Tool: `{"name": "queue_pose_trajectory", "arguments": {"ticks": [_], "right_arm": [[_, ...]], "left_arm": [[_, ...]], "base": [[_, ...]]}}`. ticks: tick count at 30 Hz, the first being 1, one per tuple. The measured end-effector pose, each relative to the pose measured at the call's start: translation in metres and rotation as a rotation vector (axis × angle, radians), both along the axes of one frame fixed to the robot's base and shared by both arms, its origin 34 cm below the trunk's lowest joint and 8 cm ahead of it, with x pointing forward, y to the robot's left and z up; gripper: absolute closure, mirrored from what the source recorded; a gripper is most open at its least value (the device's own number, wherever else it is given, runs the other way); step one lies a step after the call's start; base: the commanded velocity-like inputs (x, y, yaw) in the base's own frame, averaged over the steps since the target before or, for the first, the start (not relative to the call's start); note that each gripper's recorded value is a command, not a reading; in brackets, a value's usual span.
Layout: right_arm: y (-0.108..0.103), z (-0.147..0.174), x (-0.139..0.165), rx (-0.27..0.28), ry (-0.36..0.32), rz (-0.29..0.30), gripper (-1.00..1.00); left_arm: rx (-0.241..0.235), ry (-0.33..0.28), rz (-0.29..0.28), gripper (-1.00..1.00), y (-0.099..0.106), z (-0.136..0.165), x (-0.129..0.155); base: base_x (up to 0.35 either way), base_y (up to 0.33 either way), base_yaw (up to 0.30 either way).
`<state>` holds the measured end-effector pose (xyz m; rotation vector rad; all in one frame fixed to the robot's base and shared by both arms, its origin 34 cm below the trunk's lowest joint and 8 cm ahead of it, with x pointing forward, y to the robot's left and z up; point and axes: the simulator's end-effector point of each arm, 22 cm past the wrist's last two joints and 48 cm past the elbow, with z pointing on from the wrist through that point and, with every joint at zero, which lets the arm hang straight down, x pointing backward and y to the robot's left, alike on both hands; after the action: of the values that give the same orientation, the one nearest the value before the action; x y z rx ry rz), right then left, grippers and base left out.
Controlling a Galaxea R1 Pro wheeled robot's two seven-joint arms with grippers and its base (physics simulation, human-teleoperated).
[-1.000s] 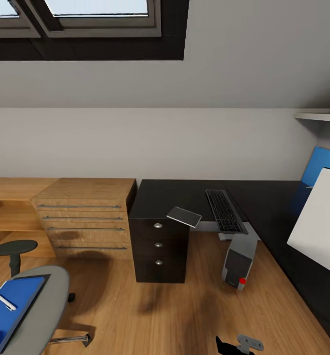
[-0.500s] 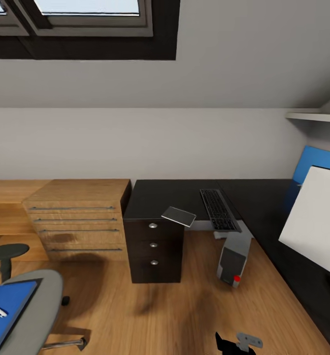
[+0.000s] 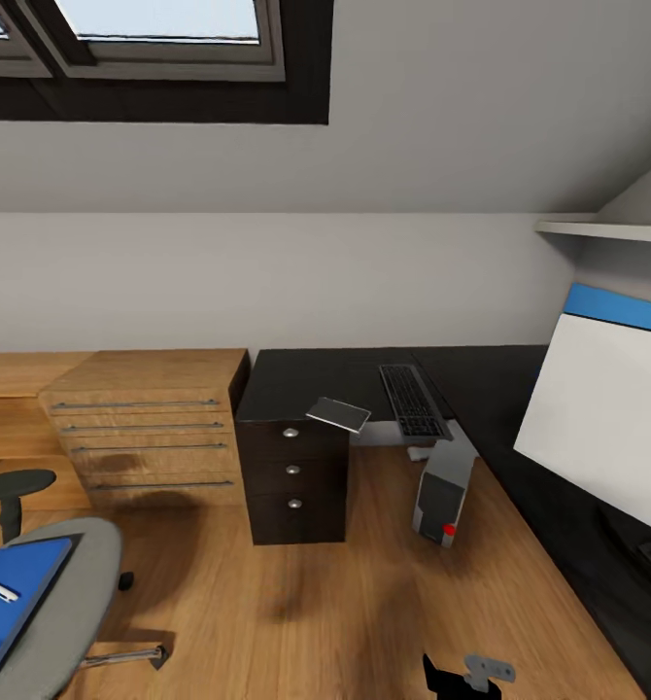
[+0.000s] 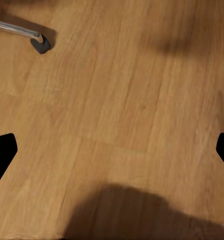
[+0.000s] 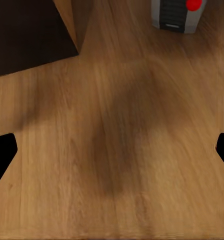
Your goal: In the bedroom, organize the workspace by keeping the computer under the desk, ensuring the monitor is on the desk, placing the keyboard on the desk next to the monitor, placing the mouse on the desk next to the keyboard, moving the folder from the swivel chair onto the desk next to the mouse, stacking the notebook on top of the folder with the pen on top of the notebook, and positioning the swivel chair next to the desk.
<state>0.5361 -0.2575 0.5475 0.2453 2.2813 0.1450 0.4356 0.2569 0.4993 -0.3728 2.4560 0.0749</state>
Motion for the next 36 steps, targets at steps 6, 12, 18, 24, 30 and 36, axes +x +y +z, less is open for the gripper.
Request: {"name": "queue_pose_trajectory", "arguments": {"ticks": [6, 12, 18, 24, 30, 36], "right_arm": [[0.0012, 0.0002, -0.0001, -0.001, -0.001, 0.005, -1.0], [0.0015, 0.0002, -0.0001, -0.001, -0.001, 0.006, -1.0], [0.001, 0.0002, 0.0, -0.002, -0.001, 0.006, -1.0], [0.0006, 0.0005, 0.0001, -0.003, -0.002, 0.007, -1.0], [0.002, 0.0005, 0.0001, -0.002, -0.002, 0.009, -1.0], [0.003, 0.0005, 0.0001, -0.002, -0.002, 0.011, -1.0]], "left_arm": [[0.0, 0.0, 0.0, -1.0, 0.0, 0.0002, 0.0], [-0.001, 0.0, -0.001, -1.0, -0.0004, 0.0002, 0.0], [-0.001, 0.0, -0.001, -1.0, -0.0007, 0.0001, 0.0], [0.0, 0.0, 0.0, -1.0, 0.0002, 0.0002, -0.0001], [0.001, -0.001, 0.0, -1.0, 0.0005, 0.0002, -0.0001], [0.001, -0.001, 0.0, -1.0, 0.0006, 0.0002, -0.0001]], "base": [[-0.092, -0.026, -0.003], [-0.044, -0.05, -0.001], [-0.108, -0.194, 0.0], [-0.053, -0.088, 0.0], [-0.012, -0.02, 0.076], [-0.003, -0.005, 0.215]]}}
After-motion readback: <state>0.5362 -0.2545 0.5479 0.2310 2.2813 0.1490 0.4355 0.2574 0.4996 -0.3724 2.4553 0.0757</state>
